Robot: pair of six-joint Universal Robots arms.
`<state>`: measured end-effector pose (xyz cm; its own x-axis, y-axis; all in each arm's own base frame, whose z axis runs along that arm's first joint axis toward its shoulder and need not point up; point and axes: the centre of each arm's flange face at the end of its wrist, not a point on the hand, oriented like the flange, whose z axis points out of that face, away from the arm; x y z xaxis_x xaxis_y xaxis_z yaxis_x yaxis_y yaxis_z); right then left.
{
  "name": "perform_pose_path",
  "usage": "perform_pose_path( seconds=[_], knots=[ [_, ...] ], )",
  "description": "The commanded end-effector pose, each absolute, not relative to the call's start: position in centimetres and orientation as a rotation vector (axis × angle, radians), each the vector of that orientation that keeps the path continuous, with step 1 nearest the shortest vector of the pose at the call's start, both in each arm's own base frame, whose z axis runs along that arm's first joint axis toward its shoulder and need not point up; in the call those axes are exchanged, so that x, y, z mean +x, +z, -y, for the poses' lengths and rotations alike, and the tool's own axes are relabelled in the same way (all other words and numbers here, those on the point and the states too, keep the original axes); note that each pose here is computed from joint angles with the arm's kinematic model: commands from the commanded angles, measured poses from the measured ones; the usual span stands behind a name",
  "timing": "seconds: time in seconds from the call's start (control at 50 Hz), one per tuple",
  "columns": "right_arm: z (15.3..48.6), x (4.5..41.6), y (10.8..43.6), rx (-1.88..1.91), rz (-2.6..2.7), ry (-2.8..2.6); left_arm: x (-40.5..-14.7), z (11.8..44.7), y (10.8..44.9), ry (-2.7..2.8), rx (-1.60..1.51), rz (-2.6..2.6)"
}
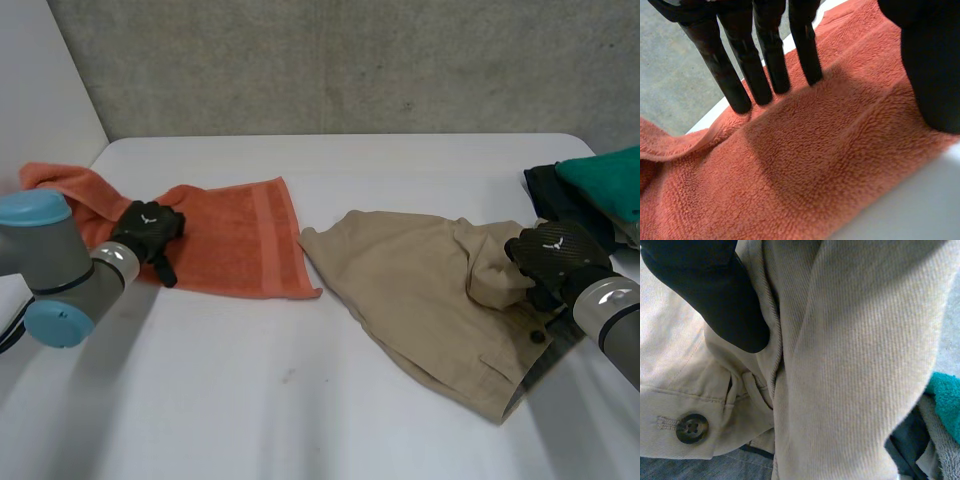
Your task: Fold the laundry.
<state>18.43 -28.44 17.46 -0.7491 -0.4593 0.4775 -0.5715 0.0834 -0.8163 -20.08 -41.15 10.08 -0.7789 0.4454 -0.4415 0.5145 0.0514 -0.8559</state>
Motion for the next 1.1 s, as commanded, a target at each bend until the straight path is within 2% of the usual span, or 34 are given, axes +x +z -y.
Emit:
perform_pose_path(
  seconds=[0.02, 0.06, 0.16, 0.24, 0.46, 0.66, 0.82, 0.96, 1.0, 1.1],
  knots=[
    [28.4, 18.5, 17.3, 1.080, 2.236, 1.756, -18.8, 43.0, 11.1, -1.900, 0.902, -2.172],
    [28.4, 18.4, 17.3, 1.079, 2.233, 1.756, -18.0, 43.9, 11.5, -1.904, 0.822, -2.126],
    [28.4, 18.5, 17.4, 1.079, 2.231, 1.757, -13.0, 47.6, 14.6, -1.888, 0.440, -1.906],
    [28.5, 18.5, 17.5, 1.078, 2.228, 1.760, -11.5, 48.2, 15.9, -1.894, 0.385, -1.889],
    [28.4, 18.4, 17.5, 1.076, 2.226, 1.761, -12.2, 46.7, 15.3, -1.920, 0.522, -2.002],
    [28.5, 18.3, 17.6, 1.069, 2.225, 1.761, -15.3, 42.0, 14.5, -1.928, 0.776, -2.163],
    [28.4, 18.4, 17.5, 1.074, 2.228, 1.759, -16.1, 42.3, 12.4, -1.956, 0.881, -2.190],
    [28.4, 18.4, 17.4, 1.073, 2.229, 1.756, -14.1, 45.9, 11.5, -1.934, 0.751, -2.106],
    [28.5, 18.3, 17.5, 1.071, 2.228, 1.757, -13.4, 46.7, 12.3, -1.938, 0.684, -2.066],
    [28.4, 18.5, 17.7, 1.077, 2.226, 1.771, -8.6, 49.0, 16.8, -1.893, 0.198, -1.822]
  ],
)
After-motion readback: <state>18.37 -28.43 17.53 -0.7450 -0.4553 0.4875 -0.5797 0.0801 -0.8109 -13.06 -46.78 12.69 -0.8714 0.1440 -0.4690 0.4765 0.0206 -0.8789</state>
